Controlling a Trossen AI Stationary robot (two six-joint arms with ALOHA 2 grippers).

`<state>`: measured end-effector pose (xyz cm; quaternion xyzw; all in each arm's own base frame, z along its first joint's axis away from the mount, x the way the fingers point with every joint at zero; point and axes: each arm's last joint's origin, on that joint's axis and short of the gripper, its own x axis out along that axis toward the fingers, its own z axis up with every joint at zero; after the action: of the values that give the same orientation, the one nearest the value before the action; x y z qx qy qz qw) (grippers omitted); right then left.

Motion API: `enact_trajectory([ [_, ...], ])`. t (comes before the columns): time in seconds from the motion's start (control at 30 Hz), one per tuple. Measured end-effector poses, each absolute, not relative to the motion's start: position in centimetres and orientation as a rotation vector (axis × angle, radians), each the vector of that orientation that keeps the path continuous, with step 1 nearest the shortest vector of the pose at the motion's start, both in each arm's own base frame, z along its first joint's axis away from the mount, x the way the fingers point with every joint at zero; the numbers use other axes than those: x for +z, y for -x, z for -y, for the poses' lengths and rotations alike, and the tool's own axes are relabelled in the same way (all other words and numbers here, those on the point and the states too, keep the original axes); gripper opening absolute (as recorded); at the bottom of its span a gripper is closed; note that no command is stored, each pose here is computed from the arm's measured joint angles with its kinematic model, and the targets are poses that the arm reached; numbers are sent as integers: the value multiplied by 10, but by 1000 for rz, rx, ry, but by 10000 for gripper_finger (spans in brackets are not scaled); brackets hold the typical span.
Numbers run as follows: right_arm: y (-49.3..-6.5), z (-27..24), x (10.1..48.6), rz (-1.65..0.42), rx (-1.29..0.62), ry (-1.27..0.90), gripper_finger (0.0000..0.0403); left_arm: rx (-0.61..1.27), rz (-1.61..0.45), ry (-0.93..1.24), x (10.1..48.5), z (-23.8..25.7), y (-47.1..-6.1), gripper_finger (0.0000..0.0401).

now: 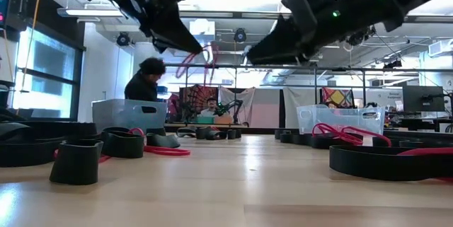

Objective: Sort rubber bands into baskets
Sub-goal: Put the red rubber band into the transparent bin

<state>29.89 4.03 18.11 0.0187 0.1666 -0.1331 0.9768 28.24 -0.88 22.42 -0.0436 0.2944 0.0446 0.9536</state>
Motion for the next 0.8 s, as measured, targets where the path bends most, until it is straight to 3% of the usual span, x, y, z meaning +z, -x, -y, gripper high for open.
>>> enact_trajectory([
  [0.63,-324,-46,201,-310,-181,68,183,52,-502,83,217,15,-301,0],
  [0.8,-324,-48,199,-330,-100,83,169,15,-447,93,222,17,-304,0],
])
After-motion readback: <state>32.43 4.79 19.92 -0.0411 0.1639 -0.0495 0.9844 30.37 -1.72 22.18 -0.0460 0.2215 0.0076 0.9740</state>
